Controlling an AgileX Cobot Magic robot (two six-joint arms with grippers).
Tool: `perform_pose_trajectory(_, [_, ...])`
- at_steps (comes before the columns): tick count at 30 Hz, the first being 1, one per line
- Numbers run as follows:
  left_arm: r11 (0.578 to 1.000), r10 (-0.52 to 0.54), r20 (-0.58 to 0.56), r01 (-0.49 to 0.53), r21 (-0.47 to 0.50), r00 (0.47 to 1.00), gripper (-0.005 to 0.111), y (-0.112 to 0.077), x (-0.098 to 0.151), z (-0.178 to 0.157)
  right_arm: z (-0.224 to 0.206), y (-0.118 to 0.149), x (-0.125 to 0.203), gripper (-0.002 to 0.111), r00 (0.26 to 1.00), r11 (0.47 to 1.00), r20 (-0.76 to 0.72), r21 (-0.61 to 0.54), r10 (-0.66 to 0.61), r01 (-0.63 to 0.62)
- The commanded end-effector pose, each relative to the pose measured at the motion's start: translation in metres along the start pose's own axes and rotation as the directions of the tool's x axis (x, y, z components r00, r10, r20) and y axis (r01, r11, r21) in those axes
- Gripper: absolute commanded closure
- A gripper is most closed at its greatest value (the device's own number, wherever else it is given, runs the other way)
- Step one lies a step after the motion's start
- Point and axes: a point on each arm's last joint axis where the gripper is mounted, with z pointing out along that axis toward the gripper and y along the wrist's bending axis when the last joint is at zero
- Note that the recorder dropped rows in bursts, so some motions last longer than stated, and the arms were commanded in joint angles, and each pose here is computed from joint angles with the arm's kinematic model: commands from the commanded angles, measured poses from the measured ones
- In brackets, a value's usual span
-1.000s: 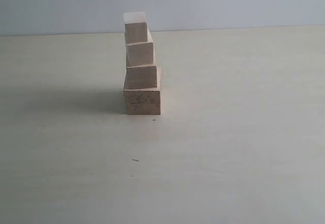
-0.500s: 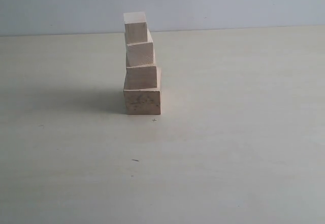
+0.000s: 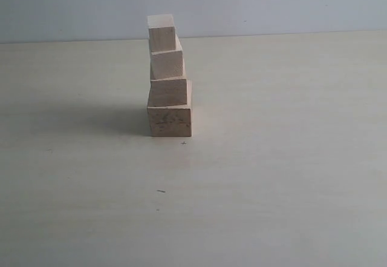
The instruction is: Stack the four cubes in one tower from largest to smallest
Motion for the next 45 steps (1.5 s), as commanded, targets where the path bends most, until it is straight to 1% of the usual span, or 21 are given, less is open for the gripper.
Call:
perform_pose_trajectory(1, [1.000, 0.002, 0.004, -0.002, 0.006, 1.000, 0.107, -0.001, -0.001, -0.001, -0.018, -0.001, 0.053, 0.108, 0.997, 0.996, -0.013, -0.031, 0.079, -0.079])
perform_pose_trajectory(3, [1.000, 0.002, 0.004, -0.002, 0.006, 1.000, 0.107, -0.001, -0.001, -0.001, -0.024, -0.003, 0.083, 0.108, 0.995, 0.994, -0.003, -0.042, 0.102, -0.102])
perform_pose_trajectory(4, [1.000, 0.002, 0.004, -0.002, 0.006, 1.000, 0.107, -0.001, -0.001, -0.001, -0.026, -0.003, 0.094, 0.108, 0.996, 0.995, 0.018, -0.042, 0.089, -0.088])
perform_pose_trajectory(5, [1.000, 0.002, 0.004, -0.002, 0.006, 1.000, 0.107, -0.001, -0.001, -0.001, -0.029, -0.004, 0.090, 0.108, 0.994, 0.997, 0.084, -0.034, 0.067, -0.065])
perform_pose_trajectory(6, [1.000, 0.002, 0.004, -0.002, 0.006, 1.000, 0.107, -0.001, -0.001, -0.001, -0.032, -0.007, 0.090, 0.108, 0.995, 1.000, 0.096, 0.002, 0.004, -0.004])
perform_pose_trajectory(8, [1.000, 0.002, 0.004, -0.002, 0.006, 1.000, 0.107, -0.001, -0.001, -0.001, -0.036, -0.009, 0.087, 0.108, 0.987, 0.996, 0.143, 0.054, -0.073, 0.065])
perform_pose_trajectory(9, [1.000, 0.002, 0.004, -0.002, 0.006, 1.000, 0.107, -0.001, -0.001, -0.001, -0.037, -0.011, 0.086, 0.108, 0.985, 0.994, 0.155, 0.087, -0.080, 0.067])
perform_pose_trajectory(11, [1.000, 0.004, 0.005, -0.004, 0.004, 1.000, 0.107, 0.000, -0.001, -0.001, -0.037, -0.013, 0.086, 0.108, 0.986, 0.993, 0.156, 0.106, -0.063, 0.047])
perform_pose_trajectory(13, [1.000, 0.004, 0.004, -0.004, 0.006, 1.000, 0.107, -0.001, -0.001, -0.001, -0.036, -0.011, 0.094, 0.108, 0.997, 0.996, 0.073, 0.085, -0.031, 0.024])
perform_pose_trajectory(15, [1.000, 0.004, 0.004, -0.004, 0.006, 1.000, 0.107, -0.001, -0.001, -0.001, -0.036, -0.008, 0.110, 0.108, 0.994, 0.998, -0.103, 0.046, -0.026, 0.031])
perform_pose_trajectory(17, [1.000, 0.004, 0.004, -0.004, 0.006, 1.000, 0.107, -0.001, -0.001, -0.001, -0.038, -0.008, 0.124, 0.108, 0.965, 0.997, -0.254, 0.024, -0.071, 0.080])
perform_pose_trajectory(34, [1.000, -0.004, 0.003, 0.004, 0.006, 1.000, 0.107, 0.000, 0.000, -0.001, -0.038, -0.007, 0.124, 0.108, 0.963, 0.997, -0.262, 0.023, -0.070, 0.079])
perform_pose_trajectory(36, [1.000, -0.007, 0.004, 0.007, 0.000, 1.000, 0.107, 0.000, -0.001, -0.001, -0.038, -0.007, 0.124, 0.108, 0.963, 0.997, -0.262, 0.023, -0.070, 0.079])
perform_pose_trajectory(37, [1.000, -0.005, 0.011, 0.005, -0.021, 1.000, 0.107, 0.002, -0.001, -0.001, -0.038, -0.007, 0.124, 0.108, 0.963, 0.997, -0.262, 0.023, -0.070, 0.079])
perform_pose_trajectory(38, [0.999, 0.016, 0.021, -0.015, -0.051, 1.000, 0.107, 0.005, -0.002, -0.001, -0.038, -0.007, 0.124, 0.108, 0.963, 0.997, -0.262, 0.023, -0.070, 0.079])
perform_pose_trajectory(39, [0.996, 0.066, 0.034, -0.064, -0.058, 0.997, 0.107, 0.005, -0.004, -0.001, -0.038, -0.007, 0.124, 0.108, 0.963, 0.997, -0.262, 0.023, -0.070, 0.079])
perform_pose_trajectory(41, [0.971, 0.238, 0.092, -0.239, 0.003, 0.967, 0.107, -0.002, -0.008, -0.001, -0.038, -0.007, 0.124, 0.108, 0.963, 0.997, -0.262, 0.023, -0.070, 0.079])
perform_pose_trajectory(42, [0.942, 0.321, 0.141, -0.331, 0.050, 0.937, 0.107, -0.008, -0.011, -0.002, -0.038, -0.007, 0.124, 0.108, 0.963, 0.997, -0.262, 0.023, -0.070, 0.079])
perform_pose_trajectory(43, [0.921, 0.362, 0.169, -0.380, 0.090, 0.917, 0.107, -0.013, -0.011, -0.002, -0.038, -0.007, 0.124, 0.108, 0.963, 0.997, -0.262, 0.023, -0.070, 0.079])
perform_pose_trajectory(44, [0.908, 0.374, 0.176, -0.398, 0.131, 0.911, 0.107, -0.016, -0.007, -0.002, -0.038, -0.007, 0.124, 0.108, 0.963, 0.997, -0.262, 0.023, -0.070, 0.079])
perform_pose_trajectory(45, [0.910, 0.356, 0.153, -0.379, 0.167, 0.922, 0.107, -0.016, 0.001, -0.002, -0.038, -0.007, 0.124, 0.108, 0.963, 0.997, -0.262, 0.023, -0.070, 0.079])
